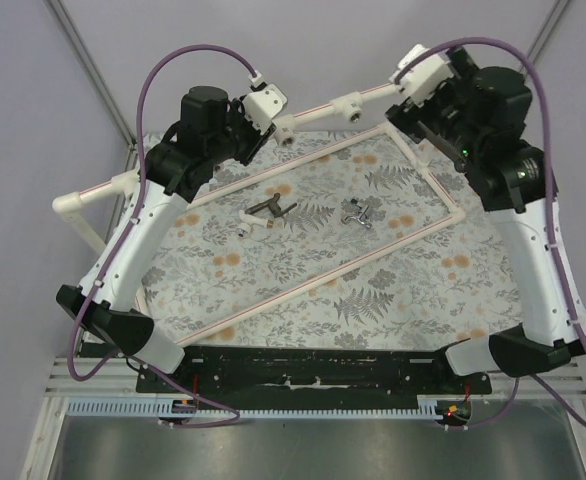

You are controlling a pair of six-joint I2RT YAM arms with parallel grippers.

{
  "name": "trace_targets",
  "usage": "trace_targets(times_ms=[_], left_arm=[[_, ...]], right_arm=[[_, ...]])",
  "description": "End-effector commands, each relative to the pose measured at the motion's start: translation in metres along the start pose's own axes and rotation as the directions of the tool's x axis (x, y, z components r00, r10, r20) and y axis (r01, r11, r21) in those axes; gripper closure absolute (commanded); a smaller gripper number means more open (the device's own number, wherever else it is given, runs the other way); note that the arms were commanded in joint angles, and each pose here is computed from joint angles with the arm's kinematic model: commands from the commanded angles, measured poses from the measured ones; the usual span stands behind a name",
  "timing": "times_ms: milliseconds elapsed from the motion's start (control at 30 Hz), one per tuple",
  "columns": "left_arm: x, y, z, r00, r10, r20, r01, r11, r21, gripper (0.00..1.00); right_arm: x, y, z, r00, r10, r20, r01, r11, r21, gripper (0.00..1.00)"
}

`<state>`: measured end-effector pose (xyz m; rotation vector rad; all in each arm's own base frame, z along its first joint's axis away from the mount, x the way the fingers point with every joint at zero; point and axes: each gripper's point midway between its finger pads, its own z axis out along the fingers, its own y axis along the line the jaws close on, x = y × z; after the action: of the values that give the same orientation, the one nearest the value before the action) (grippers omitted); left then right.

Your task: Install the water faucets

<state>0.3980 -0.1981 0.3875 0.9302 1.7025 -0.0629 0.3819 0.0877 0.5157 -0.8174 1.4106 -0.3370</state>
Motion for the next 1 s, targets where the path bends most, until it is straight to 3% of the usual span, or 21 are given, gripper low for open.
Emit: trace_targets(times_ms=[0, 200, 467, 767, 967], left_arm=[[-0.013, 0.031, -0.017, 0.979, -0.19, 0.074, 0.2, 0.966, -0.161, 0.98], [-0.011, 0.03, -0.016, 0.979, -0.194, 0.07, 0.203, 0.966, -0.161, 0.98], [-0.008, 0.031, -0.02, 0.98, -0.19, 0.064, 0.199, 0.964, -0.174, 0.98], [-0.008, 0.033, -0.025, 0.981, -0.184, 0.069, 0.194, 0.964, -0.184, 0.98], [-0.007, 0.032, -0.023, 0.98, -0.187, 0.067, 0.196, 0.964, -0.182, 0.98]], right_arm=[[0.026, 0.026, 0.012, 0.969, -0.096, -0.227, 0.099, 0.995, 0.003, 0.02], [0.038, 0.036, 0.038, 0.91, -0.229, -0.346, 0.25, 0.968, 0.018, 0.03], [0.068, 0.02, 0.057, 0.776, -0.317, -0.545, 0.433, 0.896, 0.095, 0.04], [0.105, 0.026, 0.068, 0.722, -0.285, -0.63, 0.427, 0.9, 0.082, 0.05], [0.111, 0.036, 0.067, 0.727, -0.262, -0.635, 0.384, 0.921, 0.06, 0.06]])
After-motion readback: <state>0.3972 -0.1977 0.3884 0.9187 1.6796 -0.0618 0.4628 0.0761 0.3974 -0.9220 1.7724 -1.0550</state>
